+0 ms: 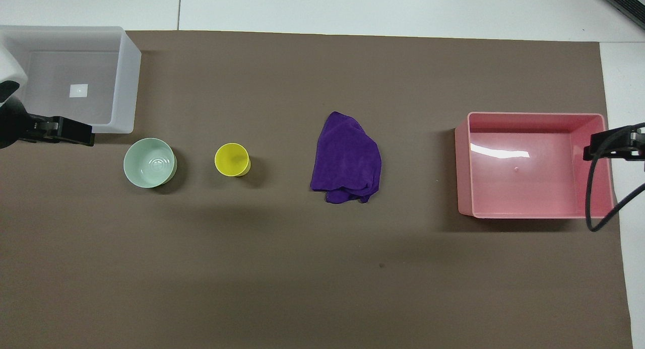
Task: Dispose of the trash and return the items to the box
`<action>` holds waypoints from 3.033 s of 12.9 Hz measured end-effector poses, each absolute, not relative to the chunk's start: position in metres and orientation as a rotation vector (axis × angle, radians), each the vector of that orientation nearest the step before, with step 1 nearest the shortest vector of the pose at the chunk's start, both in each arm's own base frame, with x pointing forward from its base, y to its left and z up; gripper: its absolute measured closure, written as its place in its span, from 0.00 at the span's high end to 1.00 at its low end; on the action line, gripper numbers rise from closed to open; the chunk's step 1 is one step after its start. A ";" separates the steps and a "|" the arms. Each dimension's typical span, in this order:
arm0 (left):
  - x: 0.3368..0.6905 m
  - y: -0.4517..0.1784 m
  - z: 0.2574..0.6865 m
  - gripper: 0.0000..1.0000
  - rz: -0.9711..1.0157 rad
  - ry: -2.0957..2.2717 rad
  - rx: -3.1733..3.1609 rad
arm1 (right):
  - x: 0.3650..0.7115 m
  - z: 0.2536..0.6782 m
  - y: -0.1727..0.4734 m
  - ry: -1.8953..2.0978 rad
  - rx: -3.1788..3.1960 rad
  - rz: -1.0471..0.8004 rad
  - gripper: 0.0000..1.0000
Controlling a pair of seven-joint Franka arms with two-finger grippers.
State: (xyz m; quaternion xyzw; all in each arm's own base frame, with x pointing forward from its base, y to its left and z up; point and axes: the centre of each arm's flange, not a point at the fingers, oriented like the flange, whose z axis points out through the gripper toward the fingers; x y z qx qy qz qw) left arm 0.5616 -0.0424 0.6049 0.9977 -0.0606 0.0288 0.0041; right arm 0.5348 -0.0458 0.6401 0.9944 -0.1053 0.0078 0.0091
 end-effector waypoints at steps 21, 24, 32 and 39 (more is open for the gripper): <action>0.571 -0.028 0.512 1.00 0.174 -0.146 3.127 | 0.535 0.640 -0.046 -0.329 3.106 0.024 1.00; 0.566 -0.024 0.458 1.00 0.218 -0.136 3.125 | 0.535 0.640 -0.046 -0.329 3.106 0.024 1.00; 0.563 -0.005 0.360 1.00 0.274 -0.085 3.125 | 0.535 0.638 -0.036 -0.301 3.109 0.017 1.00; 0.562 -0.009 0.323 0.77 0.211 -0.098 3.126 | 0.535 0.600 -0.012 -0.237 3.147 0.091 1.00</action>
